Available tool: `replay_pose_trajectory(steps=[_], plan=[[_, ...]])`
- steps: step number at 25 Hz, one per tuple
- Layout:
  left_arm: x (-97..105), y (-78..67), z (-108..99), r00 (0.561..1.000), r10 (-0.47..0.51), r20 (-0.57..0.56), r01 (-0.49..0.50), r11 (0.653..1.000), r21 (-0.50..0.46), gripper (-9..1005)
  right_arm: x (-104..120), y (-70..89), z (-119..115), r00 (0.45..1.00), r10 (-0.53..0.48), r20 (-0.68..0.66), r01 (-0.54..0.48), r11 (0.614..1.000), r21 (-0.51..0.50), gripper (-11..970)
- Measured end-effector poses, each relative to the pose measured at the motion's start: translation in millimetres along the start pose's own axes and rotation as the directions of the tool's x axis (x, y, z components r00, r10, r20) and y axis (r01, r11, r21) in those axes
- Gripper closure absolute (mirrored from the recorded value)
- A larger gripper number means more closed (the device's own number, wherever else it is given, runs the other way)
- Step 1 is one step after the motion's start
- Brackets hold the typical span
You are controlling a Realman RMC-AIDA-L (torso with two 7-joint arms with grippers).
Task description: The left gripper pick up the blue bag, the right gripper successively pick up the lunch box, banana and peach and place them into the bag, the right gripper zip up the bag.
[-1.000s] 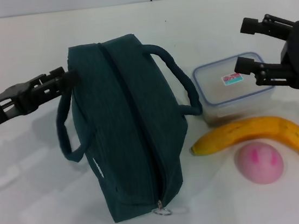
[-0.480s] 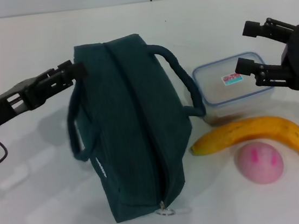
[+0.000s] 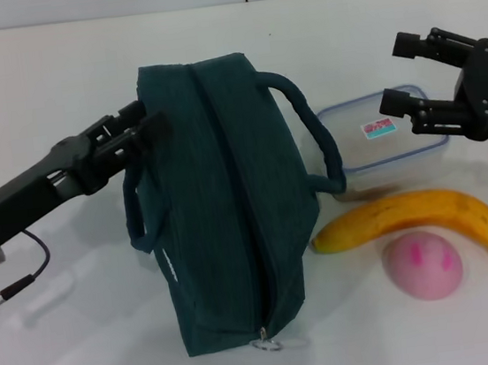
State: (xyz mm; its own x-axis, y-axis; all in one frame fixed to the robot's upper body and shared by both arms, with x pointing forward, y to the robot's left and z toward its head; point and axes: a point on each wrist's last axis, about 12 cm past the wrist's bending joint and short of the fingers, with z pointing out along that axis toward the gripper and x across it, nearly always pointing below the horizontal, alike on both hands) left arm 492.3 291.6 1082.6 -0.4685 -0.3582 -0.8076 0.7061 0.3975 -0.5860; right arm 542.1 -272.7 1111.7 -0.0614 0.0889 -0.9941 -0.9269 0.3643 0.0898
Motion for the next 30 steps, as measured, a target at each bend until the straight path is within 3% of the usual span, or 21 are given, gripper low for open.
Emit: replay_pose_trajectory(steps=[9,17,25,30], plan=[[1,3.9,8,0.999,0.039,-0.032,-0.040,0.999,-0.022,152,-2,-1.5,3,1.000,0.006,0.004,-0.006,1.000,-0.001,89],[-2,20.0,18,0.997,0.058,-0.050,-0.064,0.989,-0.132,154,-2,-3.2,11,1.000,0.017,0.001,-0.017,1.000,-0.001,89],[-16,34.6,29,0.996,0.078,-0.042,-0.085,0.971,-0.222,155,5,-5.7,12,1.000,0.020,-0.009,-0.020,0.998,0.061,90],[-21,36.1,38,0.994,0.095,-0.053,-0.104,0.971,-0.217,157,12,-3.1,11,0.998,0.056,0.015,-0.057,0.995,0.085,90]])
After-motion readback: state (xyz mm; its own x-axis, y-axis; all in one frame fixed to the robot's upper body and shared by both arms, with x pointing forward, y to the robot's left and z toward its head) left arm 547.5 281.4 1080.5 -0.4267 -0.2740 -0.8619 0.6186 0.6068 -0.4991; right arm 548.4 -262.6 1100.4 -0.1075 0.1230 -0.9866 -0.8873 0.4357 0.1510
